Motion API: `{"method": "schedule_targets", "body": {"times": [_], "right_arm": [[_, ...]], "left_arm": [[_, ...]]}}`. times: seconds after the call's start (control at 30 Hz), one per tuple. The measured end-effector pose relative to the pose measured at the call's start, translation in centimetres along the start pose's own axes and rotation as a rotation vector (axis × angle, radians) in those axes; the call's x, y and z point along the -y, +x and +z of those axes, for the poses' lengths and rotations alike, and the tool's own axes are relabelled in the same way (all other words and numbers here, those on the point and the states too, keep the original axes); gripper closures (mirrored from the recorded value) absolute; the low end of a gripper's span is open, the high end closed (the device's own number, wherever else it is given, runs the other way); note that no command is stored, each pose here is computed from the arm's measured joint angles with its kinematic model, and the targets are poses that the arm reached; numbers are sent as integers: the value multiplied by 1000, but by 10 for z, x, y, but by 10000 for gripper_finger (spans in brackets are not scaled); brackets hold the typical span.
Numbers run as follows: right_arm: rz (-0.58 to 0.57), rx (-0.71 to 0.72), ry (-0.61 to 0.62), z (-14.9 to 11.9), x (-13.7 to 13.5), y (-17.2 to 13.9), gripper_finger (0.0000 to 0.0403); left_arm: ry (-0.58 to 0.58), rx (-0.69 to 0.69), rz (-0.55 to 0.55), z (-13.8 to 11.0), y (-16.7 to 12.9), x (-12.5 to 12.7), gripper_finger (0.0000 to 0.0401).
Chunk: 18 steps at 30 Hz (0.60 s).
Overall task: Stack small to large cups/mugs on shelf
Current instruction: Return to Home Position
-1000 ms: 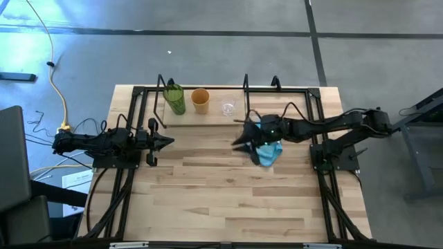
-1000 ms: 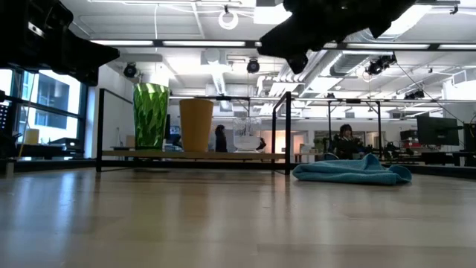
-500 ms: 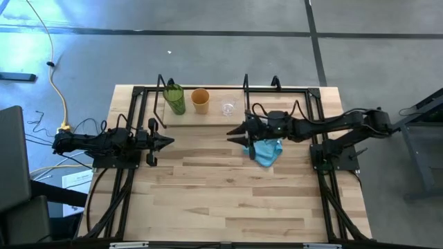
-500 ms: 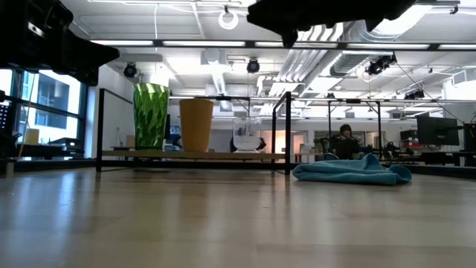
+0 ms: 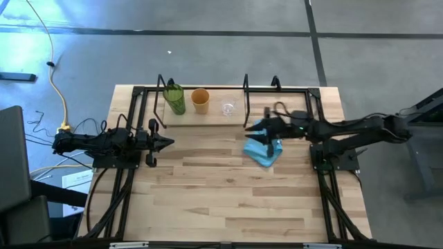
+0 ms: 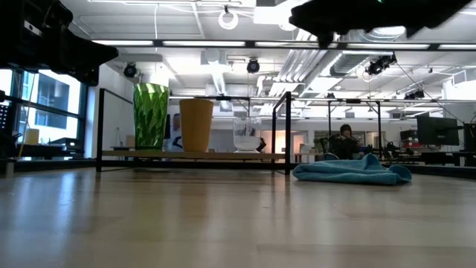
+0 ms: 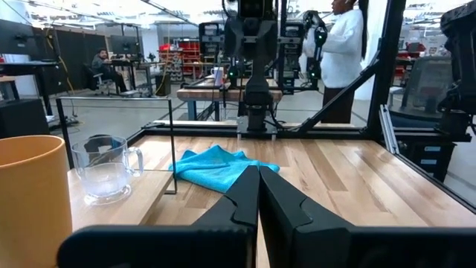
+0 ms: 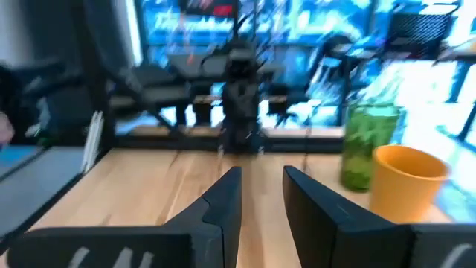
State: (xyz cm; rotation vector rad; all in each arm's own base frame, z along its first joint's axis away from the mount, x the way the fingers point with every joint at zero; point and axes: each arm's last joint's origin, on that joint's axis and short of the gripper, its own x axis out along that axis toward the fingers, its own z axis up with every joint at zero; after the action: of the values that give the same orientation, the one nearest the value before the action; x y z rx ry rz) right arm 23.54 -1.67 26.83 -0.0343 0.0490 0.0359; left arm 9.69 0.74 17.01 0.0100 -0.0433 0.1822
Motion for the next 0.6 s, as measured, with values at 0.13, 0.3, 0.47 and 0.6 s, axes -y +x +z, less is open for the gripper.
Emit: {"method": "schedule_targets", "body": {"times": [0.13,0.3,0.47,0.6], "right_arm": [[-62,124,25,-16,-2,-26,311],[-63,173,20,-22,-4,-44,311],[-70,160,-10,-28,-5,-48,311],[-74,185,-38,-40,-6,-52,311]], "left_arm": [[-1,0,0,0,0,0,400],[-10,0,0,0,0,0,400],[-20,0,0,0,0,0,400],[-21,0,0,0,0,0,401]]}}
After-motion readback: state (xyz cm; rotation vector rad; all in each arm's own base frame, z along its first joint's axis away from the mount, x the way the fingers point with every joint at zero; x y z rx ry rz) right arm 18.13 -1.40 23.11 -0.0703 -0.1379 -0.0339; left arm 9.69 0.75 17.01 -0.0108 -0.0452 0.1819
